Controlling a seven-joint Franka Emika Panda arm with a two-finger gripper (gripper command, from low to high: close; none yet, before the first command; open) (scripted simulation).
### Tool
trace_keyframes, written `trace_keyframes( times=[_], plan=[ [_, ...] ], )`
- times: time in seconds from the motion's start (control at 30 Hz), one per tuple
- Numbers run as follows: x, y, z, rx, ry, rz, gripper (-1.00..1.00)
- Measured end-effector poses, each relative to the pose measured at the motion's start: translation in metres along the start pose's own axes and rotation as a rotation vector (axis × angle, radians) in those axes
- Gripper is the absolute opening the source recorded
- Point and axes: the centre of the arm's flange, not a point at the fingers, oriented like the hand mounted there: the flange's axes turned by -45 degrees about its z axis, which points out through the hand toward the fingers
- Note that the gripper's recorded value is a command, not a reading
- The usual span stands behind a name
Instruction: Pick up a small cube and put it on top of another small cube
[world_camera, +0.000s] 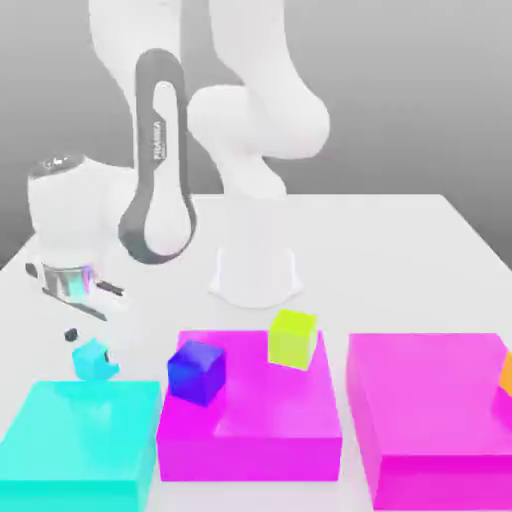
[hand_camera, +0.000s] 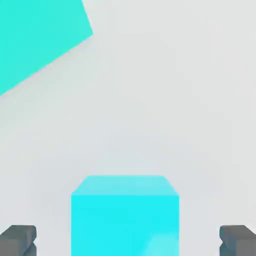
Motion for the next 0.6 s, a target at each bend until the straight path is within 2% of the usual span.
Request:
trace_keyframes(
  times=[0.23,0.47,0.6],
  plan=[
    [0.0,0.0,0.001,0.001,-0.001,0.0,-1.0],
    [0.0,0.001,-0.054,0.004,0.0,0.005,-1.0],
    [0.019,-0.062,-0.095,0.017,-0.001,-0.062,-1.0]
  ],
)
